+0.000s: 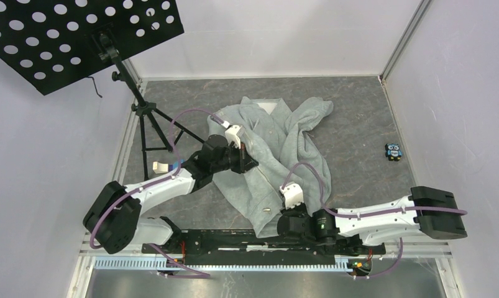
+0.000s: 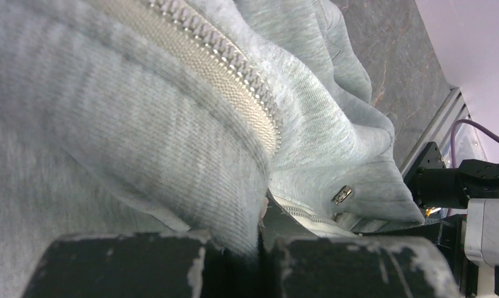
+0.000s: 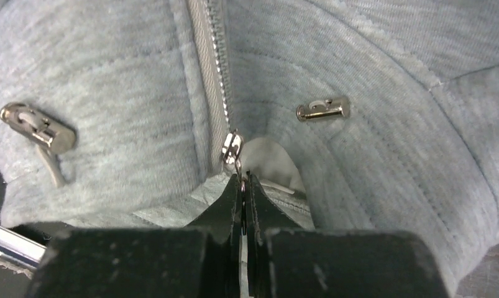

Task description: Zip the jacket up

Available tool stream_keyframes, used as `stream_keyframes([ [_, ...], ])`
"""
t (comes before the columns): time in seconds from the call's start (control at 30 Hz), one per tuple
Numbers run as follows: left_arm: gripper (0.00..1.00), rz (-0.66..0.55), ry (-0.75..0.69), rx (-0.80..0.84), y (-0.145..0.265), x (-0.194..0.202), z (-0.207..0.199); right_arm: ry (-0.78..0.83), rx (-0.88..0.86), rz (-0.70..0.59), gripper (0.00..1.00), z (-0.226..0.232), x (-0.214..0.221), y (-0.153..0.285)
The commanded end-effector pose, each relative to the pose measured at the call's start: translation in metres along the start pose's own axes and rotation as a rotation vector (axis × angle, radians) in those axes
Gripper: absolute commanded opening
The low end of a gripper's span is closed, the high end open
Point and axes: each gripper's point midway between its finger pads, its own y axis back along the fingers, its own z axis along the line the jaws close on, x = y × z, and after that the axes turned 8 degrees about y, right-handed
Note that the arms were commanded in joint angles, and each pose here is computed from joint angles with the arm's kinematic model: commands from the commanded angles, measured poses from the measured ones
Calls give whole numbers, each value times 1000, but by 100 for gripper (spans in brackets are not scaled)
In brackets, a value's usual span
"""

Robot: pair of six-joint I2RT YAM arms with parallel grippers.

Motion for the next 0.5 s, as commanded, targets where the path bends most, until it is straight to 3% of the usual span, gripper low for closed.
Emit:
stream_keyframes([
  [0.0,2,-309,-145,-64,3,-98,-6,45,69,126,0,-30,51,13],
  [0.1,2,-278,-147,-30,-1,-94,-12,28,7,52,0,-25,49,17],
  [0.23,2,-141,-138,91,-10,-70,-31,-53,-93,-104,4,-16,14,28],
  [0.33,5,-41,-103,147,-10,-50,-38,-78,-97,-195,36,-25,-11,41],
  [0.47,20,69,-22,165,-8,-26,-40,-80,-90,-290,60,-37,-45,63],
])
